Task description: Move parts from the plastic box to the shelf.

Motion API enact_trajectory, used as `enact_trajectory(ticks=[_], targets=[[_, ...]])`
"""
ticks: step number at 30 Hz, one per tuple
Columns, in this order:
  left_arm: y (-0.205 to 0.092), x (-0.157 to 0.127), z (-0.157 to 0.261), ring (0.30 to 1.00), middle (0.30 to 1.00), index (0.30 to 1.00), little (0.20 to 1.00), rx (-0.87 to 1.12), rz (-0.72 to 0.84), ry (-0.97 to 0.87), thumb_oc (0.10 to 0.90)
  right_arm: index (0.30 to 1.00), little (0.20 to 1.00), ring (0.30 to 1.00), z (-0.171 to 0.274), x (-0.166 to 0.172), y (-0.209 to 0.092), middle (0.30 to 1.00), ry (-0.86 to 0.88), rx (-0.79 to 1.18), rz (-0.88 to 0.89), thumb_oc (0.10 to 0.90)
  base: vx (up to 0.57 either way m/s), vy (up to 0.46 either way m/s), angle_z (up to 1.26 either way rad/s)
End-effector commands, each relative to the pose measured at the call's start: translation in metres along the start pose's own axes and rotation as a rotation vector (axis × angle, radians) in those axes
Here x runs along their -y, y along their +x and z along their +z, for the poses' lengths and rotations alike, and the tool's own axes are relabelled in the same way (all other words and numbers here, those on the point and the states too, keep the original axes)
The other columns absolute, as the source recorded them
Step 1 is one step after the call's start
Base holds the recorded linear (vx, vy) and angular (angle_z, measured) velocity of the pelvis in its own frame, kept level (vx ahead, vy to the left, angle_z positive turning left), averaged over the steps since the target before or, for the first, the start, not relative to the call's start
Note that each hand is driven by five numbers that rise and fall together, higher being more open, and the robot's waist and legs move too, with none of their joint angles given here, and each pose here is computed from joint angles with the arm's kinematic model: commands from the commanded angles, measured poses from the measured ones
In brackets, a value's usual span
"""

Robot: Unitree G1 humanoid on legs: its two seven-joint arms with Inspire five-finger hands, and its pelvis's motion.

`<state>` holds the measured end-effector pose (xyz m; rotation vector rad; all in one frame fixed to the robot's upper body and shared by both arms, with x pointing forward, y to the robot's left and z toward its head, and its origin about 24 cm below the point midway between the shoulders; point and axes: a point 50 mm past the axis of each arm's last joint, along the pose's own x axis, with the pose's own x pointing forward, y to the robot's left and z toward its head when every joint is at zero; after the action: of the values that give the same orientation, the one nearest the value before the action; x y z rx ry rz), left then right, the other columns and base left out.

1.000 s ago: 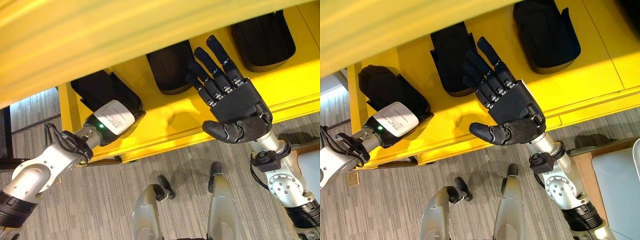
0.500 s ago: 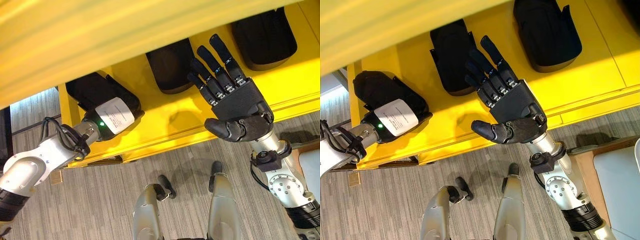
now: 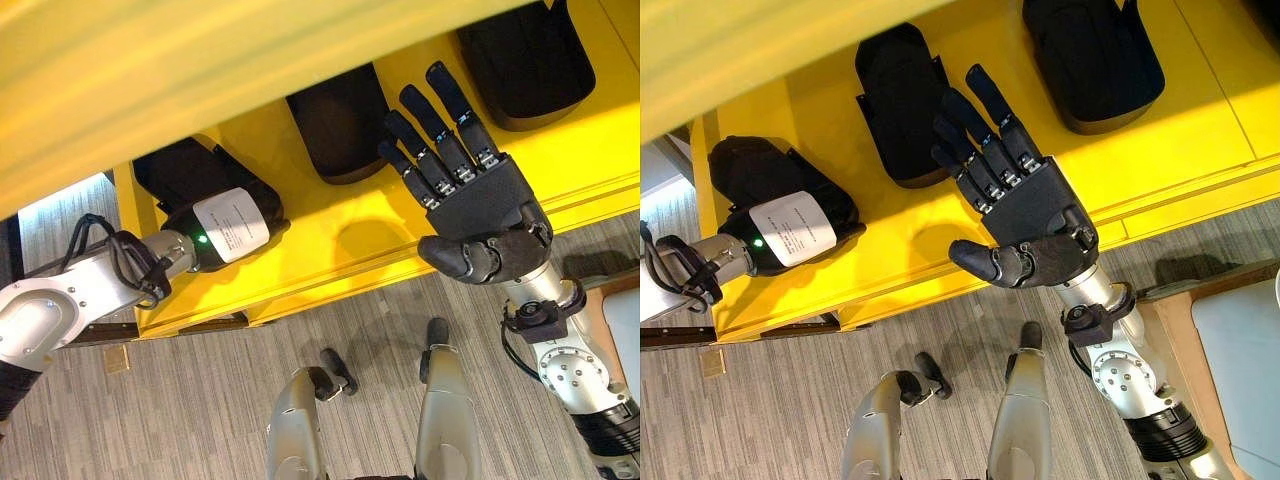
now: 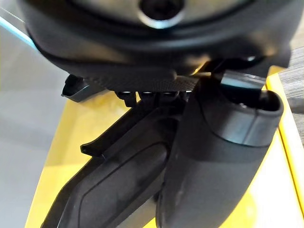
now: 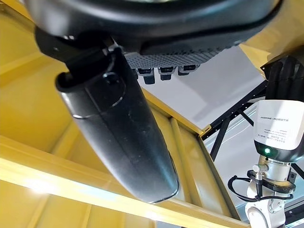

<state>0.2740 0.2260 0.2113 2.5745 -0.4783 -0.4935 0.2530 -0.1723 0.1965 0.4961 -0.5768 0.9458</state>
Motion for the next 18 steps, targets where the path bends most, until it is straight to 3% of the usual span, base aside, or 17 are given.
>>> enact_trajectory(ticks=[1,18], targets=[[-0.007,0.027,0.03,1.0,1.0,1.0,1.0,0.184,-0.177,0.018,0.9,1.0,1.0,1.0,0.035,-0.029,0.03,1.0,-0.059,0.217,0.238,0.9,-0.01,0.046,-0.07],[-0.012,0.027,0.012,1.0,1.0,1.0,1.0,0.221,-0.206,0.112,0.9,1.0,1.0,1.0,0.037,-0.025,0.035,1.0,-0.075,0.273,0.248,0.9,-0.03,0.068,-0.09]])
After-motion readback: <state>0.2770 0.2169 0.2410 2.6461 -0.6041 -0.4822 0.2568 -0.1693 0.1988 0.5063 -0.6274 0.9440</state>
